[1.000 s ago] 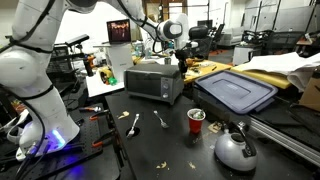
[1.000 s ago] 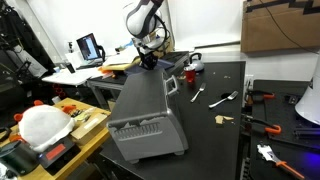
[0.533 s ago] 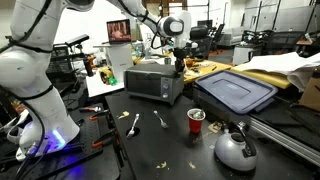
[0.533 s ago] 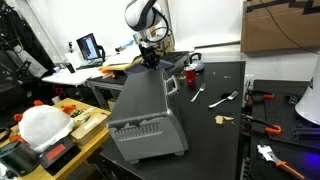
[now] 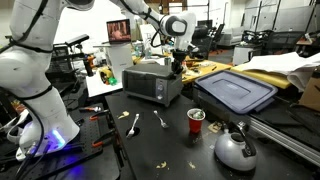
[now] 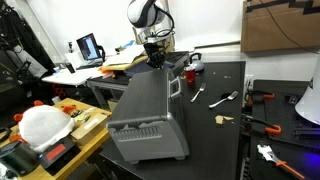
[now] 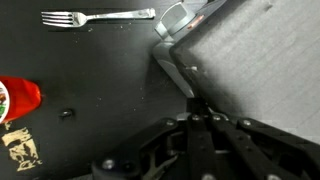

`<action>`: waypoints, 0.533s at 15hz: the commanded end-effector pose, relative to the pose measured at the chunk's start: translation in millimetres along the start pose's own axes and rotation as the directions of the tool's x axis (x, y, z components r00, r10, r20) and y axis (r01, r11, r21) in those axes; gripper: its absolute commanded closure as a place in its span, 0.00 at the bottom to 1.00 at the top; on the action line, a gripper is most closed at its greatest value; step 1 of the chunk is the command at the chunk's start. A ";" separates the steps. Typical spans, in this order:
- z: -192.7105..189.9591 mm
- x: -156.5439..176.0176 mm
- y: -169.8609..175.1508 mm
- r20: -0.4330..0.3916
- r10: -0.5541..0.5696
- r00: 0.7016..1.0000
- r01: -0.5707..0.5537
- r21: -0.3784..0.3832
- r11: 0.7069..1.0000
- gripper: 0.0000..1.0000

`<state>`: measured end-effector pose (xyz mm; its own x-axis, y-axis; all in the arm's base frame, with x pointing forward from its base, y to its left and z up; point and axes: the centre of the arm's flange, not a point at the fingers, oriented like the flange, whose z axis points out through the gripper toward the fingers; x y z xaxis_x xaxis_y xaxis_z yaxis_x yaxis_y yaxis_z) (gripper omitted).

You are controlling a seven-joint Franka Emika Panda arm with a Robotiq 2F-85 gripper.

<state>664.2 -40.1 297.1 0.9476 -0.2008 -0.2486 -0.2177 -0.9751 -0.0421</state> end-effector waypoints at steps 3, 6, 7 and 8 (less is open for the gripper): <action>-3.9 -22.3 -22.4 0.107 -0.136 0.985 0.128 0.075 0.989 1.00; -0.5 -27.1 -27.5 0.116 -0.172 0.978 0.167 0.054 0.984 1.00; -0.9 -26.9 -27.3 0.101 -0.167 0.981 0.164 0.032 0.986 1.00; -2.5 -25.1 -24.4 0.069 -0.134 0.989 0.136 -0.022 0.991 1.00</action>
<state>655.1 -29.7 291.5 0.9488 -0.0468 -0.3125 -0.0791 -0.9927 -0.0915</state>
